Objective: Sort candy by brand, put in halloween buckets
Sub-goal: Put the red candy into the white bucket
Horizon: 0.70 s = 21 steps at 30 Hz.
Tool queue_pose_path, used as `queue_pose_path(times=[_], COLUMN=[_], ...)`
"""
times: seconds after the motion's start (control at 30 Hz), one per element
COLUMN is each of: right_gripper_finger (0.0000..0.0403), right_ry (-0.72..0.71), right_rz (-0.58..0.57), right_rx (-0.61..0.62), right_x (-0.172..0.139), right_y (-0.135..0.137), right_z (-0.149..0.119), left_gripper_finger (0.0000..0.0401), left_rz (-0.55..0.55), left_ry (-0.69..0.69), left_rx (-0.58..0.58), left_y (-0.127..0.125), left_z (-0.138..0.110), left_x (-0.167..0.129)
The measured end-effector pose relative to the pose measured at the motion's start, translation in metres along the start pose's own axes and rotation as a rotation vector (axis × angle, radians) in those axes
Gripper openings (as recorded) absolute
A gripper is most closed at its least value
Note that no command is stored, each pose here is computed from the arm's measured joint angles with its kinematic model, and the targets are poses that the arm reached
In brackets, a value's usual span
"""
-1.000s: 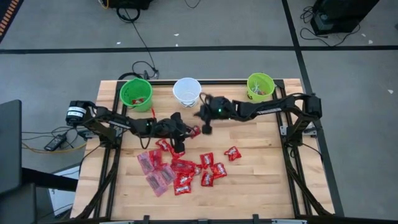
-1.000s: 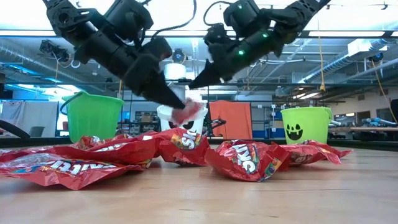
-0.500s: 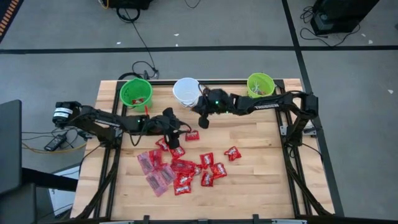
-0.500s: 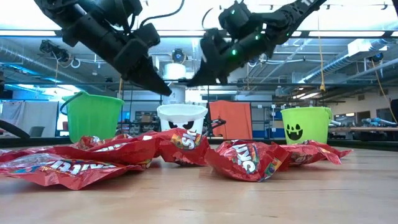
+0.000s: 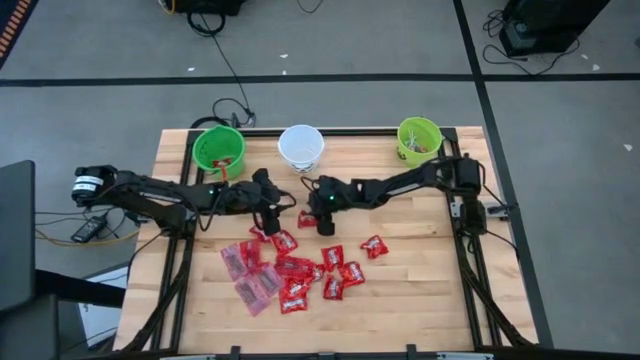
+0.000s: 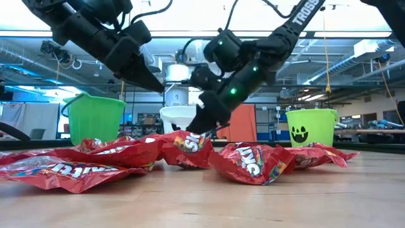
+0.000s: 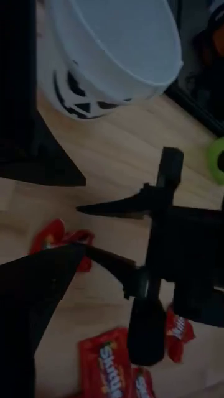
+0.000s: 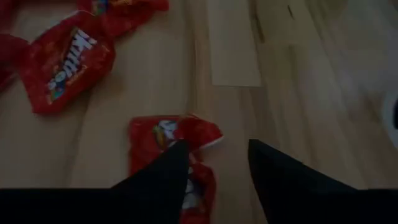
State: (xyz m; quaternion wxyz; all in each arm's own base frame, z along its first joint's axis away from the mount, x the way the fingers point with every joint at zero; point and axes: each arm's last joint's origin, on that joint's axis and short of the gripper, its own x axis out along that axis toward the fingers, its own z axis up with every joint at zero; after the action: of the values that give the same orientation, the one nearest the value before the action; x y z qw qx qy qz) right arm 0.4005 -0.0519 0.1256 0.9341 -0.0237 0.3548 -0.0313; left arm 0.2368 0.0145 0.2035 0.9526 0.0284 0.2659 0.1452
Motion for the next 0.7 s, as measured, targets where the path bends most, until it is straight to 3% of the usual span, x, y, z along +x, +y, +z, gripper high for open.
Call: queue_pose_path(times=[0.13, 0.23, 0.33, 0.5, 0.6, 0.7], right_gripper_finger=[0.0193, 0.0177, 0.0135, 0.0019, 0.0012, 0.0007], right_ry=[0.025, 0.041, 0.055, 0.063, 0.065, 0.06], right_rz=[0.01, 0.024, 0.06, 0.117, 0.104, 0.012], right_rx=[-0.007, -0.008, -0.021, -0.053, -0.049, -0.048], right_x=[0.006, 0.007, 0.006, 0.004, 0.003, -0.003], right_y=[0.001, 0.001, 0.003, 0.001, 0.0, -0.003], right_z=[-0.006, -0.009, -0.01, -0.01, -0.01, -0.004], left_gripper_finger=[0.0173, 0.0173, 0.0173, 0.0173, 0.0173, 0.0173], left_rz=[0.002, 0.005, 0.011, 0.023, 0.044, 0.077], left_ry=[-0.005, 0.0, 0.009, 0.014, 0.025, 0.05], left_rx=[-0.001, -0.001, 0.001, -0.005, -0.014, -0.019], left_y=[0.001, 0.002, 0.002, 0.004, 0.006, 0.008], left_z=[-0.002, -0.003, -0.004, -0.004, -0.005, -0.008], left_x=[-0.001, -0.001, 0.0, 0.0, 0.0, 0.0])
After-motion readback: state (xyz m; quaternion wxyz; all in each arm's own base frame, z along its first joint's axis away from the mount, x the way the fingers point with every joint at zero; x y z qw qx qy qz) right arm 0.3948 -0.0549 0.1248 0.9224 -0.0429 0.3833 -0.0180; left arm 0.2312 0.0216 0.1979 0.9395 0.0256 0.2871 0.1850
